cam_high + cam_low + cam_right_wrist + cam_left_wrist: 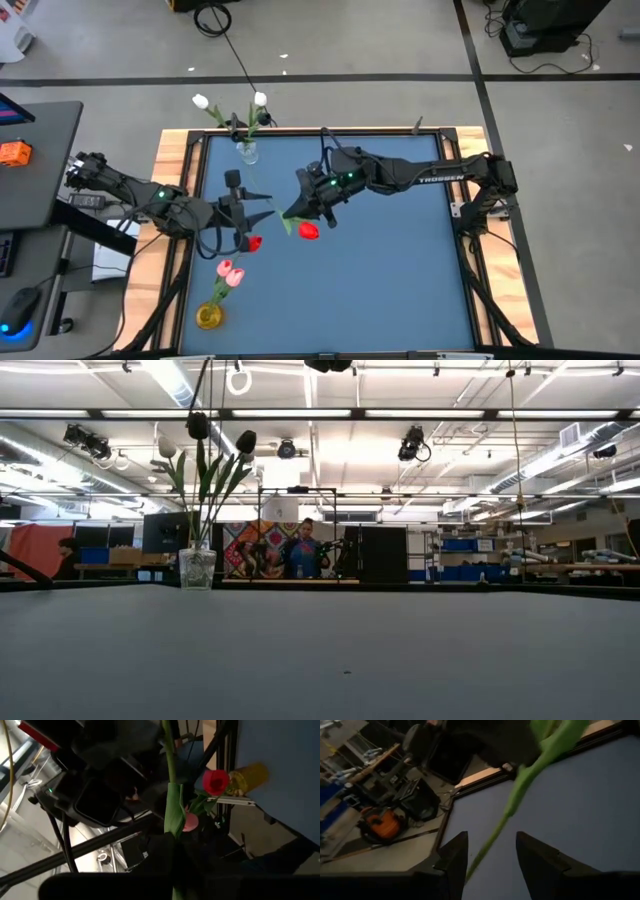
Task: Sort flowers into vase by color
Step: Put the red tulip into the yellow vase
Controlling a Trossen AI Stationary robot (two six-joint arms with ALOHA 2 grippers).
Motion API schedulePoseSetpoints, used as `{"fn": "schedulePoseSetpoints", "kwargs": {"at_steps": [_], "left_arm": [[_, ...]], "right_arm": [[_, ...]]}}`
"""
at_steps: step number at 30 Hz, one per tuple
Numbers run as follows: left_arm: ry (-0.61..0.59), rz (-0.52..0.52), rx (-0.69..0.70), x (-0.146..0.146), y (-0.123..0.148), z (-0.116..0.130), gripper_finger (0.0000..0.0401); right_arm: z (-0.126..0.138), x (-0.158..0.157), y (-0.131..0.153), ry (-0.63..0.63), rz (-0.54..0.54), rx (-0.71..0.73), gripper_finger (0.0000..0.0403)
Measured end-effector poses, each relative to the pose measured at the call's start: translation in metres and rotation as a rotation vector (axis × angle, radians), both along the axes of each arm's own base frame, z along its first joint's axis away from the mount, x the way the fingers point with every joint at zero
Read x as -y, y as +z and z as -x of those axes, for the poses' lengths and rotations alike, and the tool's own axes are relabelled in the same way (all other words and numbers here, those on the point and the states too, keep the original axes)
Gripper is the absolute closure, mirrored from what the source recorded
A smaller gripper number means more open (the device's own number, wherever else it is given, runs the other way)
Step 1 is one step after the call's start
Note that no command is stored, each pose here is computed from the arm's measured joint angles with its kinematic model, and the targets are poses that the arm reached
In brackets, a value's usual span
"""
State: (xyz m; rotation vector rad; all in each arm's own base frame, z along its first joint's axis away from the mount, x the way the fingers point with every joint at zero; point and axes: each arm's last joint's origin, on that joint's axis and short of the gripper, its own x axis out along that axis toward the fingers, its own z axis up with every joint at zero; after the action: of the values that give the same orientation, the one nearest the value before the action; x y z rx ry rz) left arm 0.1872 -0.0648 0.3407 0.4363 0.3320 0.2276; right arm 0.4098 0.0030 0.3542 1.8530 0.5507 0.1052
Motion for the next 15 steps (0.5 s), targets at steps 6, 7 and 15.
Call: {"fn": "schedulePoseSetpoints", "kwargs": {"at_steps": [6,7,15], "left_arm": [[0.000,-0.058,-0.015,-0.0001,0.0000,0.0003,0.0264],[0.000,-0.061,-0.016,-0.0003,0.0000,0.0002,0.0274],[-0.009,-0.083,-0.033,-0.0003,-0.0010,0.0005,0.0376]], "right_arm": [[0.0001,-0.0046,0.0000,0.016,0.008,0.004,0.0373],[0.0001,-0.0048,0.0001,0.018,0.011,0.007,0.0373],[-0.0007,-0.0028,0.0021,-0.004,0.069,0.052,0.0371]]}}
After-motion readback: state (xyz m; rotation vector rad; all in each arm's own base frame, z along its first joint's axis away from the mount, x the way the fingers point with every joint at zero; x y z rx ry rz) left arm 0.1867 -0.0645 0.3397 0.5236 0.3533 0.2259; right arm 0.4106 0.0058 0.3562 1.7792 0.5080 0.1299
